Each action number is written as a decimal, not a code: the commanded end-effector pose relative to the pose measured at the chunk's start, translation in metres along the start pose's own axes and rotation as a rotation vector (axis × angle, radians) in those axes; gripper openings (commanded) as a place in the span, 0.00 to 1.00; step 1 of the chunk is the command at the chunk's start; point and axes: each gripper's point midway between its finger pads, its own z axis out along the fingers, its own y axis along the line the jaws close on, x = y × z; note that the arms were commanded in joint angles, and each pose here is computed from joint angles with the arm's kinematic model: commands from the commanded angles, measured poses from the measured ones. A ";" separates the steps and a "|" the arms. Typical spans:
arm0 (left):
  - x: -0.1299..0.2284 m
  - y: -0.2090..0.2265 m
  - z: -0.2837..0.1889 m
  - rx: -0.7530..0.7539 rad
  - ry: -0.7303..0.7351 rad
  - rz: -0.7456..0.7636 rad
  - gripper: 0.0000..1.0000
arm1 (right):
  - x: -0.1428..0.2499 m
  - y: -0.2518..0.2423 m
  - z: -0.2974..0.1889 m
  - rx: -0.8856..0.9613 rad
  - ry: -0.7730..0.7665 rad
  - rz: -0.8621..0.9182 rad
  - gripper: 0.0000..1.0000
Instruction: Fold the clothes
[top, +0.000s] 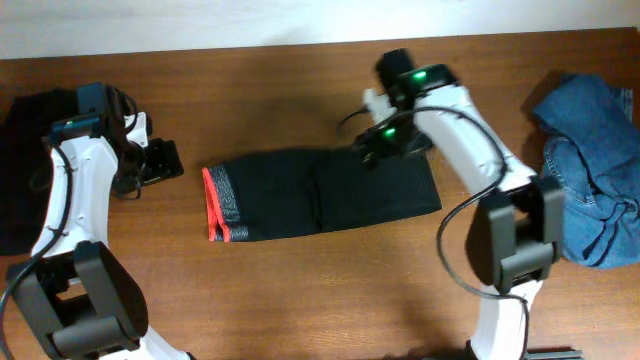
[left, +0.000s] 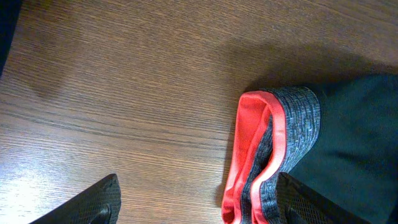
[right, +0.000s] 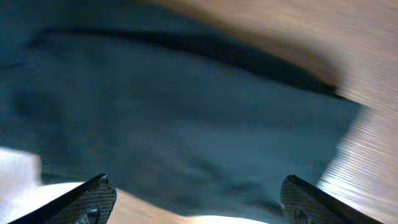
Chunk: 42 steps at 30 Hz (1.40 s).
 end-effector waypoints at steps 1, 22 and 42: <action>-0.003 -0.005 -0.007 0.016 -0.020 0.001 0.82 | -0.001 -0.034 -0.019 0.027 -0.044 0.095 0.92; -0.004 -0.005 -0.006 0.016 -0.021 0.001 0.83 | 0.039 -0.080 0.079 0.004 -0.027 0.096 0.93; -0.007 -0.006 -0.006 0.017 -0.035 0.003 0.84 | 0.028 -0.127 0.013 0.041 -0.045 0.237 0.04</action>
